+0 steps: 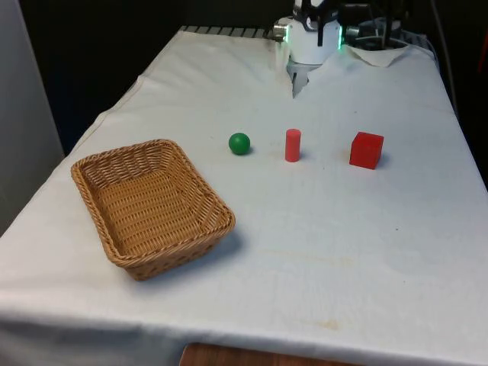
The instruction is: Pick up the object to the left of the cylinder and place it into the basket.
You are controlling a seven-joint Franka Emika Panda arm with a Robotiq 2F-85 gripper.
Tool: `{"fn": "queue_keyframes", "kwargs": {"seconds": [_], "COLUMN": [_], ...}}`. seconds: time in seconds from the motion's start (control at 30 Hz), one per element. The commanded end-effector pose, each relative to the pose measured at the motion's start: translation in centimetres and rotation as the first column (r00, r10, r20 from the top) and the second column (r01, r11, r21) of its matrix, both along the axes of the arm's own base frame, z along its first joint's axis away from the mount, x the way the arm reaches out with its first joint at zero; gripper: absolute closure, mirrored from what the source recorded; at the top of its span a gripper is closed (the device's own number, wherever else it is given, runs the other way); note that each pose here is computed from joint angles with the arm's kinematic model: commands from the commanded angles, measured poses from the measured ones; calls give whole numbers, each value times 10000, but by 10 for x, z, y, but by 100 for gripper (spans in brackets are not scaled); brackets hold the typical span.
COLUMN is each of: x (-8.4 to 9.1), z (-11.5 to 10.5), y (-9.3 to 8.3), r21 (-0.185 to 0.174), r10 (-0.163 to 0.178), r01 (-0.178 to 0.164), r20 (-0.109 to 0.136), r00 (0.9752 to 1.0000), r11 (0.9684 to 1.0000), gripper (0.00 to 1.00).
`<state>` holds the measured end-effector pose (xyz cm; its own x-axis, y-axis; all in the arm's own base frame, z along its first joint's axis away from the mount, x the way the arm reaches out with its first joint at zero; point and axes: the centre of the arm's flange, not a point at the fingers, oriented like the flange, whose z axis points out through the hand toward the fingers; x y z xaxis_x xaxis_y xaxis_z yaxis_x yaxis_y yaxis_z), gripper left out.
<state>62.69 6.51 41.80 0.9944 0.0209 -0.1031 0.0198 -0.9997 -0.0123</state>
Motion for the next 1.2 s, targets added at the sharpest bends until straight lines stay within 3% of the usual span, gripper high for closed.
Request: {"fn": "queue_keyframes", "kwargs": {"seconds": [0.0,0.13,0.17,0.2,0.4,0.43,0.47,0.63,0.67,0.7,1.0,1.03,1.07,1.17], "x": [-5,-8,-2,-9,-15,-7,-17,-22,-13,-23,-35,-26,-36,-40], "z": [0,-10,-12,-11,-27,-27,-32,-43,-43,-44,-72,-73,-75,-83], "y": [3,11,10,12,20,18,22,26,24,26,29,28,29,29], "r21": [-76,-159,-107,-171,-336,-274,-378,-480,-425,-501,-782,-730,-802,-866], "r10": [-14,8,35,20,55,66,72,99,96,98,153,143,148,158], "r01": [16,-3,-34,-15,-43,-61,-59,-85,-89,-83,-138,-139,-134,-144], "r20": [208,275,99,304,353,184,342,297,159,294,184,44,175,154], "r00": [9998,9996,9999,9995,9994,9998,9994,9995,9998,9995,9997,9999,9997,9998], "r11": [10000,9999,9999,9999,9994,9996,9993,9988,9991,9987,9968,9972,9967,9961], "gripper": [0,0,0,0,0,0,0,0,0,0,0,0,0,0]}}
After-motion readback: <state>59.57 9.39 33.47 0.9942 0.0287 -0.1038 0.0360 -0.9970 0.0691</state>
